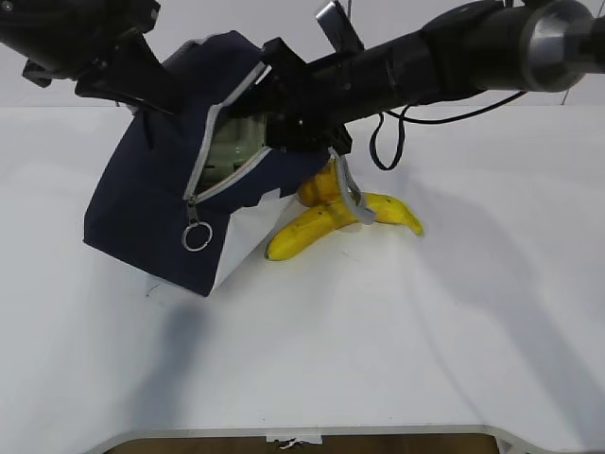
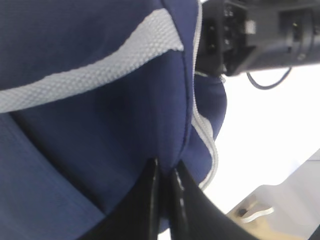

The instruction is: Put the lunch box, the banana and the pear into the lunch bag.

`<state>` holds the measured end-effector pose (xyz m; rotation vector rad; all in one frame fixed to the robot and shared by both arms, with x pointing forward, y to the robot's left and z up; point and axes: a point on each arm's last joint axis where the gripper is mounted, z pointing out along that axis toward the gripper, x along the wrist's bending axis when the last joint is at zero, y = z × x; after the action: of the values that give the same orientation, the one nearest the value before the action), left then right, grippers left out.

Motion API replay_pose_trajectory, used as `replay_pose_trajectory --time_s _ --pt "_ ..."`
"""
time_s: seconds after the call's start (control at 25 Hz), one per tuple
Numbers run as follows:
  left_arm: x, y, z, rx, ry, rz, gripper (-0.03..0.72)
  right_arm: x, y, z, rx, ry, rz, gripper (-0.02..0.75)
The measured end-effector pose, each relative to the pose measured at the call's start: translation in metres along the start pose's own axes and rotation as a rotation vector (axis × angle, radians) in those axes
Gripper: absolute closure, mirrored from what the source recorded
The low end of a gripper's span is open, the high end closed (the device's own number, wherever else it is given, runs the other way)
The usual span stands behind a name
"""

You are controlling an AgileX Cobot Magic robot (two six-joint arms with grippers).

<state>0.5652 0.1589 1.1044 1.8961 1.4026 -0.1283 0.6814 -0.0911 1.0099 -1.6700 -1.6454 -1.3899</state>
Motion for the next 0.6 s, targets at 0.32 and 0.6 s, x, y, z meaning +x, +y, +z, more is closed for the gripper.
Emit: replay_pose_trajectory --time_s 0.32,0.6 --pt "0.009 -0.008 0.004 0.045 0.066 0.035 0.69 -0.035 -0.003 0.024 0.029 -0.046 0.005 0.364" --pt "0.023 -0.023 0.019 0.063 0.1 0.0 0.69 -0.052 -0.007 0.033 0.064 -0.092 -0.019 0.364"
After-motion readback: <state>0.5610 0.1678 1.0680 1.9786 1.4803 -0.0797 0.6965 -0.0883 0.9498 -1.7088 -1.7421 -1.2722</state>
